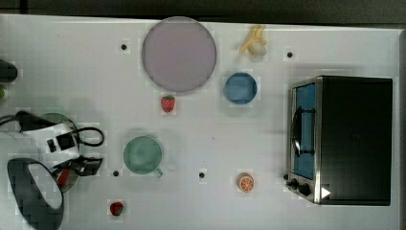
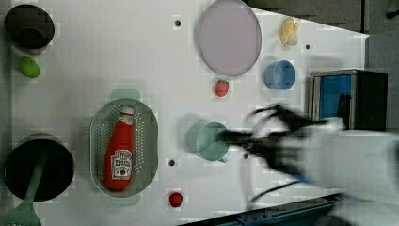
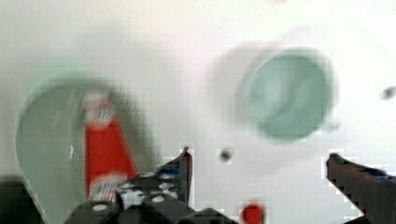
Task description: Pick Ketchup from the table and place it in strainer.
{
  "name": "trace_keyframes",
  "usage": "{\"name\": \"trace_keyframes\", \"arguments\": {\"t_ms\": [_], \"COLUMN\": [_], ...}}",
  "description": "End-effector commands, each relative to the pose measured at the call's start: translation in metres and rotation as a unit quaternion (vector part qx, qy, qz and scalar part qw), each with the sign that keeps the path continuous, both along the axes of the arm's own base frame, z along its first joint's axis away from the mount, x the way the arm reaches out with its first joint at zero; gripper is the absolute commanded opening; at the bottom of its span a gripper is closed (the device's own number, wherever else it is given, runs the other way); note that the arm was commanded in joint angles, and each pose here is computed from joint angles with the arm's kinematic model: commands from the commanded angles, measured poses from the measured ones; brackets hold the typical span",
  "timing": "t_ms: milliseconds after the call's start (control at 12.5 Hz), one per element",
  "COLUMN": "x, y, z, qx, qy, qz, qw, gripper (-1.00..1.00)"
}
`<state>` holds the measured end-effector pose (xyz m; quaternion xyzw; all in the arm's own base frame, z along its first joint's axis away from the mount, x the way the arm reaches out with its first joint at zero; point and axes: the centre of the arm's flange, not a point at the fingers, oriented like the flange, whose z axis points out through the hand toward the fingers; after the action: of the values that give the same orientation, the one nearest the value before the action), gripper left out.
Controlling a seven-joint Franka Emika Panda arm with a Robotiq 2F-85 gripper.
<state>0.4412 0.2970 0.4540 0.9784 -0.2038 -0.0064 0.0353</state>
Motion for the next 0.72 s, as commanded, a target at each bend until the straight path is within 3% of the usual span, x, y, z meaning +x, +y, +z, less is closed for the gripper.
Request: {"name": "trace_keyframes", "arguments": {"t_ms": [80, 480, 720], "x": [0.055, 0.060, 0.044], "y": [-0.132, -0.275, -0.299], "z": [0.058, 0.106, 0.112], "qx": [-0.003, 0.011, 0.004], "qy": [-0.020, -0.054, -0.021], "qz": [-0.112, -0.247, -0.271], "qw": [0.994, 0.967, 0.962], "gripper": [1.00, 1.00, 1.00]}}
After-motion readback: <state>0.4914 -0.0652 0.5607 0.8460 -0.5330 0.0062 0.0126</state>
